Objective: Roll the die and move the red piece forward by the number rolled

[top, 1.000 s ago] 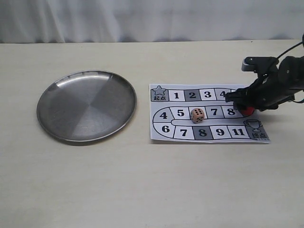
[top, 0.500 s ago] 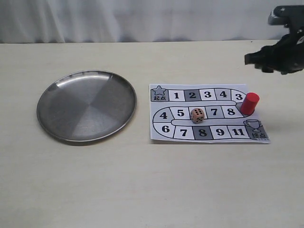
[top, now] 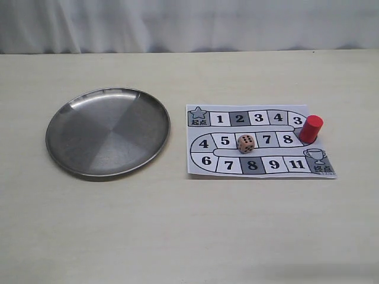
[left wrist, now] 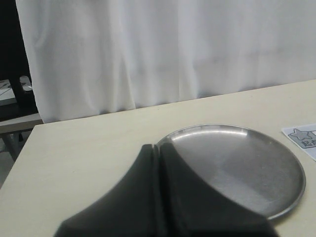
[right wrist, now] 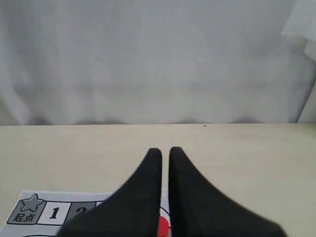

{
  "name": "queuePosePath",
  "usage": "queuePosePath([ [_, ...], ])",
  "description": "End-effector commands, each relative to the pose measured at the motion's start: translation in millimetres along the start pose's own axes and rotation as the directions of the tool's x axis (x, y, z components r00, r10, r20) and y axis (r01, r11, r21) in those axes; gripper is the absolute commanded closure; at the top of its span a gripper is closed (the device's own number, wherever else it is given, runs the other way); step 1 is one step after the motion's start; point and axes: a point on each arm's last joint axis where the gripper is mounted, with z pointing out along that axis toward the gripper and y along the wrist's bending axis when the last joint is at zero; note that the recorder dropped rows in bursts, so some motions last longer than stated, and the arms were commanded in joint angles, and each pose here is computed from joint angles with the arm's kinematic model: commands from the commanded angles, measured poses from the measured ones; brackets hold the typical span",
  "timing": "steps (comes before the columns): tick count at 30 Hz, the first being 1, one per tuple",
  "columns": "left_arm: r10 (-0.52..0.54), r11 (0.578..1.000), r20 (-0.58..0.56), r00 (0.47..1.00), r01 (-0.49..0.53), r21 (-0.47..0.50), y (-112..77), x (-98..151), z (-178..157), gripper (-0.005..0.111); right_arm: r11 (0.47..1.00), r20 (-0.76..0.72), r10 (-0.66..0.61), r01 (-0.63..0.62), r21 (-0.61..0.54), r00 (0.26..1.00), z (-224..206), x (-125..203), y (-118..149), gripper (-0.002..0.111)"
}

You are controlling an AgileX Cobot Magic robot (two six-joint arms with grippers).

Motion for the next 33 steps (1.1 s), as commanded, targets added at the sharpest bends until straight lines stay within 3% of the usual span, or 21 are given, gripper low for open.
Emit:
queuePosePath([
  [1,-0.002,1.000,0.009,1.000,0.002,0.010,-0.6,0,0,0.107,1.000,0.115,0.002,-0.002,0.000,0.993,-40,21,0,0.104],
  [6,-0.002,1.000,0.009,1.000,0.002,0.010,-0.6,0,0,0.107,0.999,0.188,0.035,-0.035,-0.005,0.982,-62,50,-1,0.104],
  [15,-0.002,1.000,0.009,1.000,0.002,0.010,-0.6,0,0,0.107,0.999,0.156,0.037,-0.037,-0.004,0.987,-66,93,-1,0.104],
  [33,-0.002,1.000,0.009,1.000,0.002,0.010,-0.6,0,0,0.107,0.999,0.144,0.037,-0.037,-0.004,0.989,-66,96,-1,0.104],
])
